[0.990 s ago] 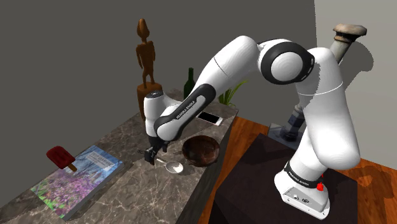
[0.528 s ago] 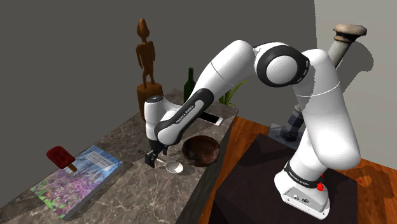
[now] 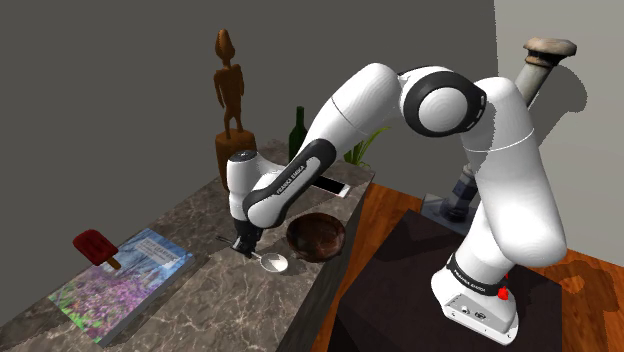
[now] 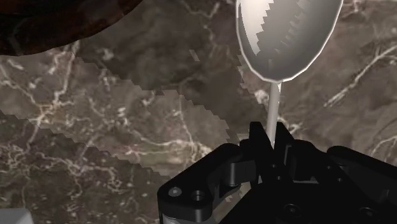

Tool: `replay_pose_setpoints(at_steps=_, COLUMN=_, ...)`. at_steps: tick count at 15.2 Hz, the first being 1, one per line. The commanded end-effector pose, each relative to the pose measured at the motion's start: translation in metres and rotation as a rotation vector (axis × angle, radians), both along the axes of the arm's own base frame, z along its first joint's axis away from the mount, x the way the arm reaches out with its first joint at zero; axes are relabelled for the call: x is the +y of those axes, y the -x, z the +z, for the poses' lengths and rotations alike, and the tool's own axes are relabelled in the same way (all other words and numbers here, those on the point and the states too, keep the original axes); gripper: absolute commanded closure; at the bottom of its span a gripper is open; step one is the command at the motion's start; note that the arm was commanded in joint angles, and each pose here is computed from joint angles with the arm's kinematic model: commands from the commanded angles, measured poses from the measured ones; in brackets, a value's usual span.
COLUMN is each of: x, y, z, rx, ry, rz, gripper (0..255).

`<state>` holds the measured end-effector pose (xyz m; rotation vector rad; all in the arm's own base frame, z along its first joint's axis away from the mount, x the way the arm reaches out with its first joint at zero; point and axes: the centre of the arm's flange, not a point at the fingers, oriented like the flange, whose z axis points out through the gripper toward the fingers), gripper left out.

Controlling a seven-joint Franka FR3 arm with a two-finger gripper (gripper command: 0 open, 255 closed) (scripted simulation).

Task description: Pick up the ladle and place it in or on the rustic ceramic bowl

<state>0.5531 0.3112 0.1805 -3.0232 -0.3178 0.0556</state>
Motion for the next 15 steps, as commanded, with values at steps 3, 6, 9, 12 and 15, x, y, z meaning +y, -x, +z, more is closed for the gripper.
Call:
replay_pose_setpoints(at_steps=3, x=0.000, y=0.000, z=0.000, rx=0.000, ry=0.000, rz=0.000, gripper=255)
replay_pose_setpoints(at_steps=6, x=0.000, y=0.000, z=0.000, rx=0.000, ry=0.000, rz=0.000, gripper=255)
replay_pose_setpoints(at_steps=9, x=0.000, y=0.000, z=0.016, rx=0.000, ry=0.000, rz=0.000, gripper=255)
replay_pose_setpoints(at_steps=12, x=0.000, y=0.000, z=0.032, rx=0.000, ry=0.000, rz=0.000, gripper=255)
replay_pose_setpoints(at_steps=15, x=0.000, y=0.000, z=0.047, rx=0.000, ry=0.000, rz=0.000, gripper=255)
